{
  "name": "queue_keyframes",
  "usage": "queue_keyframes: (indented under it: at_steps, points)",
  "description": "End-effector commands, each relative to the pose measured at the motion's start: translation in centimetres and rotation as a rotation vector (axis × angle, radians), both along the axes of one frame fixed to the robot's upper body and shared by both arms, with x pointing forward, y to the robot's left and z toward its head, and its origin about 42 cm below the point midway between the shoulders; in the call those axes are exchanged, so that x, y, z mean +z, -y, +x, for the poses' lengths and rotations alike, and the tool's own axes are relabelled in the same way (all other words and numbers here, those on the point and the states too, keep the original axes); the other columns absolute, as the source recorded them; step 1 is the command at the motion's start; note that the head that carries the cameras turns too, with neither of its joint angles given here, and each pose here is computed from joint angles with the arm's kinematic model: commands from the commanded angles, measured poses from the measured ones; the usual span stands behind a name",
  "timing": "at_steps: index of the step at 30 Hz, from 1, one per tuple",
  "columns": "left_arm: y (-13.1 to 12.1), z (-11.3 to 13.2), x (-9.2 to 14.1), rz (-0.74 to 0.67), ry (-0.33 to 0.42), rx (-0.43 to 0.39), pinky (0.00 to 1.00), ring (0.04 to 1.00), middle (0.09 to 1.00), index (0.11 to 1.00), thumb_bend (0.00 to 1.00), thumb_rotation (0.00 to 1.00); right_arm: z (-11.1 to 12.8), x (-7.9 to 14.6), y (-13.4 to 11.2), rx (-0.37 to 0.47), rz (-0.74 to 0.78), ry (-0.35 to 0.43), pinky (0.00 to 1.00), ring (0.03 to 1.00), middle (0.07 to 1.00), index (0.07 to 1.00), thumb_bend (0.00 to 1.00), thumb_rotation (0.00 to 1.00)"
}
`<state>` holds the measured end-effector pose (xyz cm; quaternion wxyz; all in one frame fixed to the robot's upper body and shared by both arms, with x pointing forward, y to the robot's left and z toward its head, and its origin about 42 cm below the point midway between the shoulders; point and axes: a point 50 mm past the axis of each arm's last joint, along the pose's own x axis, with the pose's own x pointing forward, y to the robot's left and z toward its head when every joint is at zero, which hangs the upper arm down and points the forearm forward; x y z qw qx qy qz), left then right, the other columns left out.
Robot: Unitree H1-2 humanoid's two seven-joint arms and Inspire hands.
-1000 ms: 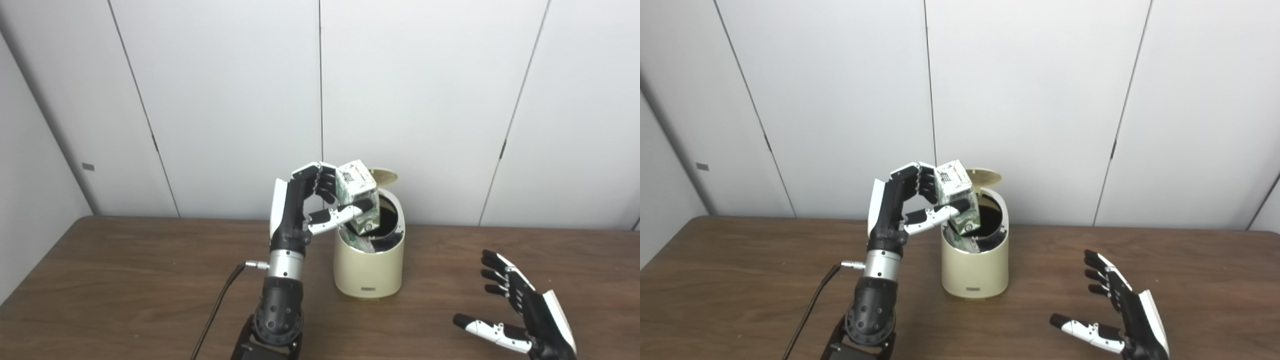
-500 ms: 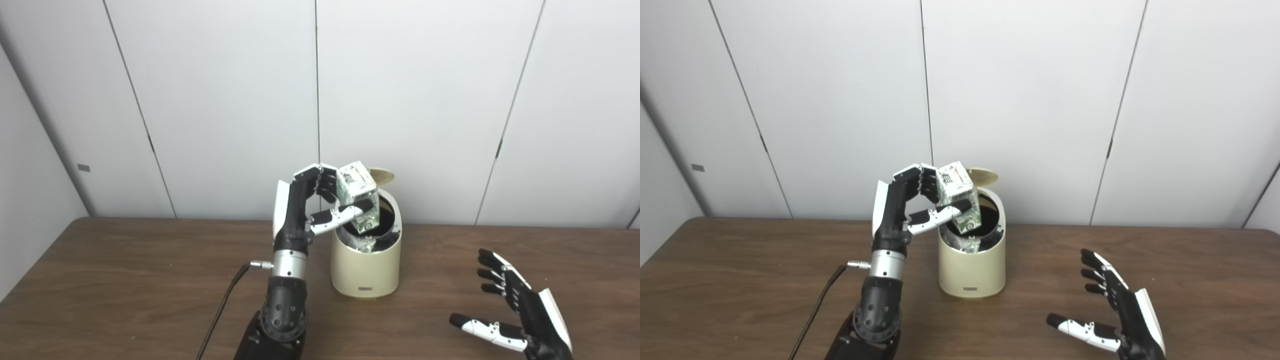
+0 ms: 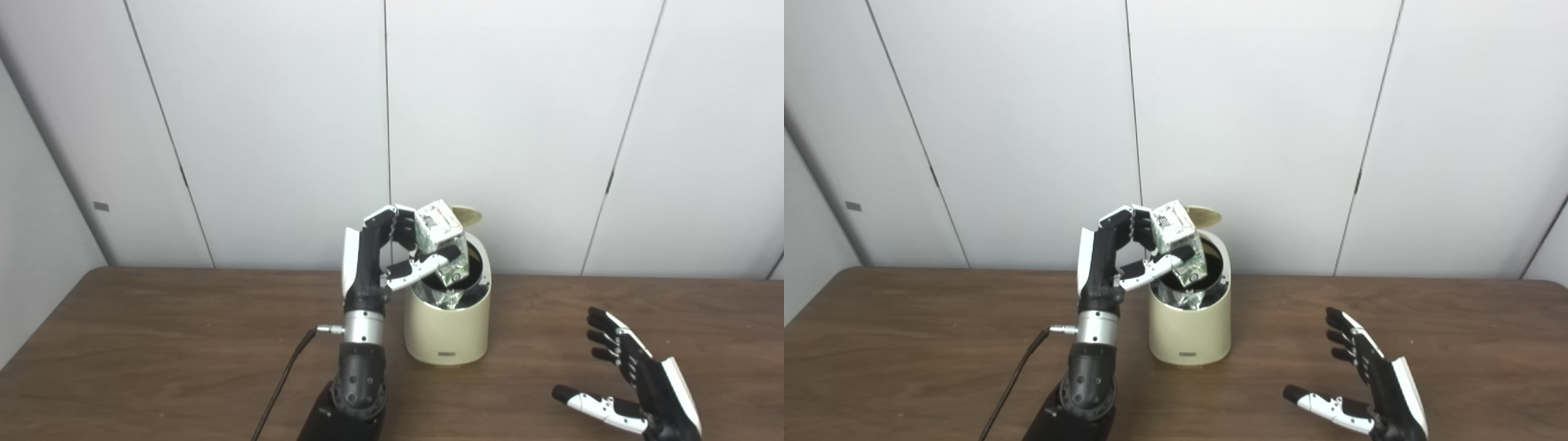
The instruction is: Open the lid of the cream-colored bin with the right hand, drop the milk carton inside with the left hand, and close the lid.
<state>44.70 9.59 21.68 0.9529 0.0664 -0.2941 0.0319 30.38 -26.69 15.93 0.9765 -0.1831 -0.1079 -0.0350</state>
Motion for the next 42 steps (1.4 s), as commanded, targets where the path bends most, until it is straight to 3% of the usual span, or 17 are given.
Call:
queue_keyframes:
  at_steps: [1,15,27,36,38,40,42]
  points:
    - [0.9,1.0,3.8,-0.028,0.135,-0.018,0.42,0.441,0.466,0.504,0.52,0.0,0.2,1.9,-0.5,0.014,-0.001,0.085,0.75,0.825,0.867,0.861,0.76,0.27]
    - [1.5,1.3,2.1,-0.004,0.11,0.031,0.41,0.442,0.469,0.505,0.52,0.0,-0.3,1.5,-0.3,0.009,0.024,0.087,0.79,0.854,0.882,0.869,0.74,0.25]
    - [1.8,1.5,0.5,0.059,0.108,0.072,0.42,0.433,0.469,0.504,0.52,0.0,-0.9,1.4,-0.1,0.001,0.016,0.085,0.76,0.839,0.887,0.869,0.74,0.28]
    - [1.6,1.3,-1.4,0.176,0.129,0.097,0.43,0.454,0.477,0.496,0.52,0.0,-1.0,1.2,0.1,0.002,0.028,0.081,0.75,0.829,0.887,0.871,0.74,0.3]
    - [1.4,1.3,-2.0,0.234,0.124,0.082,0.46,0.502,0.485,0.496,0.53,0.0,-0.9,1.1,0.1,0.005,0.039,0.088,0.75,0.825,0.885,0.867,0.74,0.29]
    - [1.2,1.3,-2.4,0.259,0.116,0.074,0.54,0.591,0.625,0.63,0.8,0.1,-0.7,0.9,0.1,0.005,0.045,0.085,0.75,0.827,0.886,0.866,0.74,0.29]
    - [1.1,1.2,-2.5,0.262,0.114,0.074,0.58,0.641,0.685,0.694,0.85,0.15,-0.6,1.0,0.1,0.009,0.052,0.087,0.75,0.825,0.882,0.863,0.75,0.3]
